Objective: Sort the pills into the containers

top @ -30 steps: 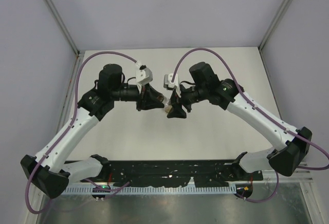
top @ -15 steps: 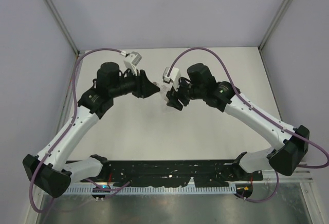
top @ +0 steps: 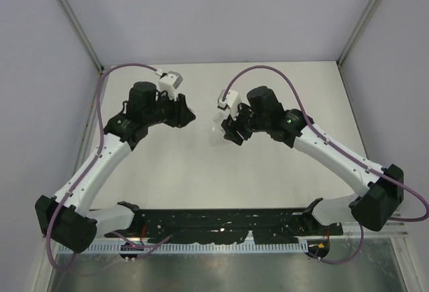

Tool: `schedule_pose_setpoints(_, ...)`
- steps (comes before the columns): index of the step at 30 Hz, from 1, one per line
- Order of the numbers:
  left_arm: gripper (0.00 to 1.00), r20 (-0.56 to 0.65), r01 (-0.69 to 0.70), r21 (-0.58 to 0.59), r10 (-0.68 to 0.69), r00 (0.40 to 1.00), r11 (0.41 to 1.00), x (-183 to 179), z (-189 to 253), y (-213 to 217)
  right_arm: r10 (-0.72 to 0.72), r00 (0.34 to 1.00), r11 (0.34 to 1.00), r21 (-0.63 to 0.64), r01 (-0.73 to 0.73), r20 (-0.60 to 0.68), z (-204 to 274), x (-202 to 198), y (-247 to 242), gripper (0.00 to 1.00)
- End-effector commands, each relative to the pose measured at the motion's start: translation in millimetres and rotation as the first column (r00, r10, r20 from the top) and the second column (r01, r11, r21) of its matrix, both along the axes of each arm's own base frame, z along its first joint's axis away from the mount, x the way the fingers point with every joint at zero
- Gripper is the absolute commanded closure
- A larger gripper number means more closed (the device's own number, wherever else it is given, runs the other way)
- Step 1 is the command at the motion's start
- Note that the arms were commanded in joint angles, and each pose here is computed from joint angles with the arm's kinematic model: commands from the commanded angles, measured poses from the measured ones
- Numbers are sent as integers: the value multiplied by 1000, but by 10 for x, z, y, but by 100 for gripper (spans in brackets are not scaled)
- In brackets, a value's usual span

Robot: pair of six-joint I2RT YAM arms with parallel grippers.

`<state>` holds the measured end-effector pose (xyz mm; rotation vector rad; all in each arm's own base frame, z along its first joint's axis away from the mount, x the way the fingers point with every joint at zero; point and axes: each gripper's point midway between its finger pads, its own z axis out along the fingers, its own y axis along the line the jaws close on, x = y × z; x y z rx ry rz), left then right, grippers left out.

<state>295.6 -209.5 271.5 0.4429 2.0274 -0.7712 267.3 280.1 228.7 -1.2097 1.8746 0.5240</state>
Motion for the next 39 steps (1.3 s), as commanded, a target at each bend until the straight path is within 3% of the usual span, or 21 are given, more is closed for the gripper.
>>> schedule_pose_setpoints(1,100,65,-80,331,62,996,940,270,-518,435,16,997,997,71,-21,70,222,-6,-75,94)
schedule_pose_setpoints(4,97,9,-55,403,56,998,913,298,-848,480,15,998,998,66,-19,57,137,-5,-128,94)
schedule_pose_setpoints(11,84,-186,-52,447,149,971,893,401,-1518,449,8,1000,998,57,-9,20,-121,-19,-224,94)
schedule_pose_setpoints(16,83,-236,-81,503,227,945,860,551,-1835,482,0,1000,999,50,-1,11,-197,-13,-293,94)
schedule_pose_setpoints(20,74,-290,-72,516,252,923,854,557,-2092,467,-5,1000,999,50,5,0,-272,-12,-332,95)
schedule_pose_setpoints(39,36,-372,-52,509,274,887,859,515,-2431,410,-11,999,999,49,14,-49,-450,19,-377,95)
